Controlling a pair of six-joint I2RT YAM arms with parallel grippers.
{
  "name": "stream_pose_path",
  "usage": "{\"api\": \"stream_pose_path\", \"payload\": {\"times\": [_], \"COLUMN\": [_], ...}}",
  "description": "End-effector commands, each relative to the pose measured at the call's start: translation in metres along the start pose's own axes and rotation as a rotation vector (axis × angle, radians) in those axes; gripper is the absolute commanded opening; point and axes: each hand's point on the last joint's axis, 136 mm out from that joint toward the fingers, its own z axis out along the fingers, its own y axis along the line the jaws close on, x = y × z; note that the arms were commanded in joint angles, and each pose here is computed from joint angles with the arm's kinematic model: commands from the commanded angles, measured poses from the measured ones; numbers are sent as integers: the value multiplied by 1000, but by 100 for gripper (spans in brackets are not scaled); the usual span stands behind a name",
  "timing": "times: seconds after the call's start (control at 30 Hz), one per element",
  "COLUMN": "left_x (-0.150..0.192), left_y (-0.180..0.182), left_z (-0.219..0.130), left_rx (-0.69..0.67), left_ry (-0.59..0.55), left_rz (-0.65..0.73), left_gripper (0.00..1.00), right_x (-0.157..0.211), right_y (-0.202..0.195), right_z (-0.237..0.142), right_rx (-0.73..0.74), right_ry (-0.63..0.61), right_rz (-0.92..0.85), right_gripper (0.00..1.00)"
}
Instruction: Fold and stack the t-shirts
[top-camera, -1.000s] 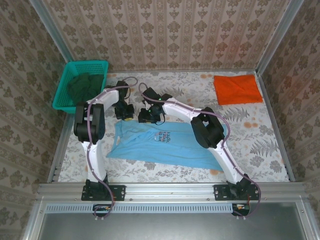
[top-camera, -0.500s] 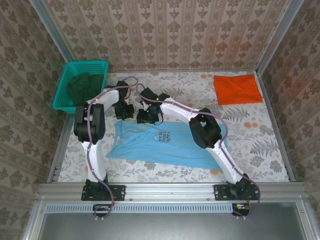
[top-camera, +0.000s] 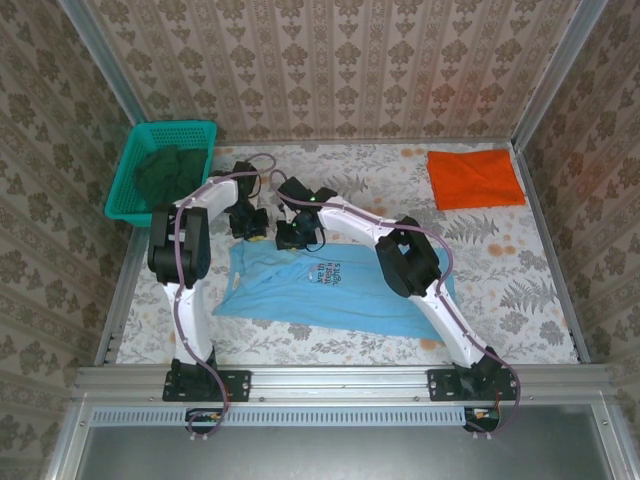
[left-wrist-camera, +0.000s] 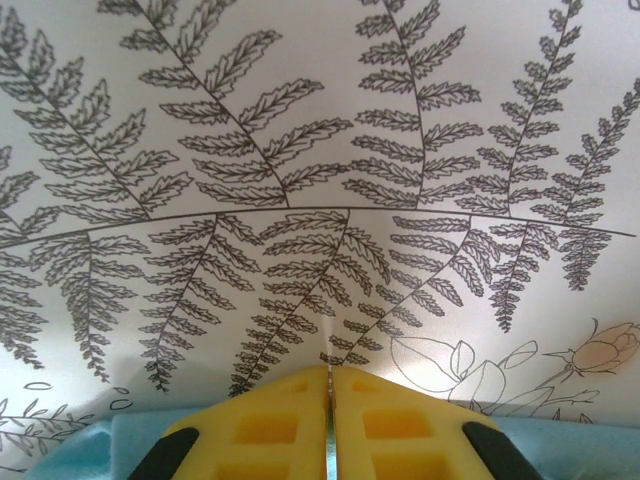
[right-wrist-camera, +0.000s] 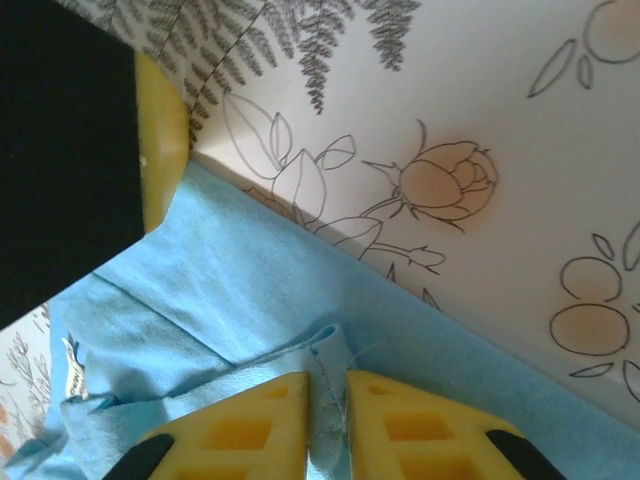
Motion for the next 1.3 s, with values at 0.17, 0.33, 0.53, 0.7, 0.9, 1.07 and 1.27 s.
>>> {"api": "stream_pose_path", "payload": {"times": [0.17,0.33,0.53,0.7,0.9,1.07,1.27], "left_x": [1,1,-1,-2,-2,-3,-3], "left_y": [10,16,17,18,17,18,18], "left_z": [6,9,9,11,12,12,12], "left_rx": [-41,-72,-80,-85,-83,-87,-88], "left_ry": [32,34,30,31,33,33,33], "left_rz": [11,12,12,14,14,17,18], "left_gripper": [10,9,8,8,8,8,8], "right_x": [4,10,29,43,64,79,100], "right_y": [14,28,36,36,29,23,9], "right_z": [-11,-25,-38,-47,-49,-52,-51], "right_rx": [-22,-54,-96,-127,-140,-153,-142], "right_ry": [14,22,45,53,100,112,146], "right_rz": [-43,-122,-199,-220,-239,-253,-269], "right_gripper": [5,2,1,1,1,3,4]}}
